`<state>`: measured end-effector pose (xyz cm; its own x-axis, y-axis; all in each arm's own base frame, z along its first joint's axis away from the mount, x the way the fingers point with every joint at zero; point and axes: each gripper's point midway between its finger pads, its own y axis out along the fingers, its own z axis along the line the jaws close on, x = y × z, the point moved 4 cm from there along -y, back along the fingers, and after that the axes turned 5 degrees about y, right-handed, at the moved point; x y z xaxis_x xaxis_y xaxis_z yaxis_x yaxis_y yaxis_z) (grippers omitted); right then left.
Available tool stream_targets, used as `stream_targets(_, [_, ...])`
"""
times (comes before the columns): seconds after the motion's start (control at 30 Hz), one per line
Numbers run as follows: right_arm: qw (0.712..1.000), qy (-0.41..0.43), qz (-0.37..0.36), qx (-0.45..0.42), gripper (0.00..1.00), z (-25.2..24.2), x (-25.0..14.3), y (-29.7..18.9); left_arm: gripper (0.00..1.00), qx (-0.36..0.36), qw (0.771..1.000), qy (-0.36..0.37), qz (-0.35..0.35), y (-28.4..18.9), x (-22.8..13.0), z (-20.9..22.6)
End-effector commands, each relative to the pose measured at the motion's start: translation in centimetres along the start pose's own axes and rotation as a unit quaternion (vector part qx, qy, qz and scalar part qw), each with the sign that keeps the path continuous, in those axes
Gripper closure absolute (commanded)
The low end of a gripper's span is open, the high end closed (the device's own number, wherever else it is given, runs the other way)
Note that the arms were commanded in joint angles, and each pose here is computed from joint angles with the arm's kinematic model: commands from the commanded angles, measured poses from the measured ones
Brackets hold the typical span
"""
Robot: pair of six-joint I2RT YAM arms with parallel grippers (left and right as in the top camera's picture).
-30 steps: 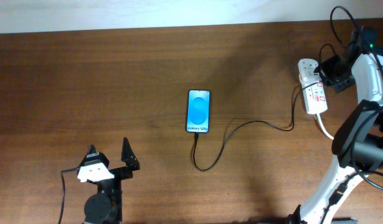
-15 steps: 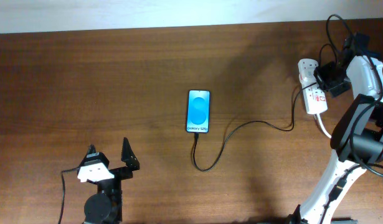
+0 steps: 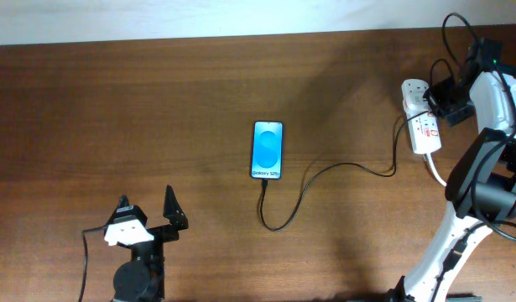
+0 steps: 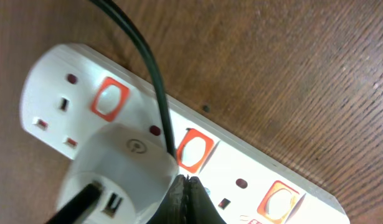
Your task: Plug charger to phone and switch on socket
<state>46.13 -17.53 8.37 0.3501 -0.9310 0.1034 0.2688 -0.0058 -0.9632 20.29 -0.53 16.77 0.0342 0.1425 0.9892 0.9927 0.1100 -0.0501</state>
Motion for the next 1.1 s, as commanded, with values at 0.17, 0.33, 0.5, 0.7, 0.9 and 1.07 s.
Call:
stream_targets(0.17, [1.000,0.001,-0.007,0.014,0.96,0.9,0.5,0.0,0.01,0.007,1.000,0.007,-0.004,0.0,-0.1,0.2])
stream_targets(0.33, [1.000,-0.003,0.016,0.003,0.96,0.8,-0.4,2.8,0.01,0.007,1.000,0.007,-0.004,0.0,-0.1,0.2])
stream_targets(0.5, [0.999,-0.023,0.031,-0.005,0.96,1.4,-1.9,4.0,0.01,0.007,1.000,0.007,-0.004,0.0,-0.1,0.2])
stream_targets(0.7, [0.999,-0.027,-0.021,-0.041,0.96,0.3,1.0,-4.1,0.01,0.028,1.000,0.006,-0.007,0.1,0.0,1.1])
stream_targets(0.9, [0.988,-0.036,-0.145,-0.041,0.96,-1.0,1.5,-18.3,0.01,0.077,0.997,0.003,-0.013,0.2,0.3,3.1])
stream_targets(1.07, [0.971,-0.137,-0.185,0.057,0.96,0.4,-4.2,-28.4,0.01,0.078,0.997,0.003,-0.013,0.2,0.3,3.1])
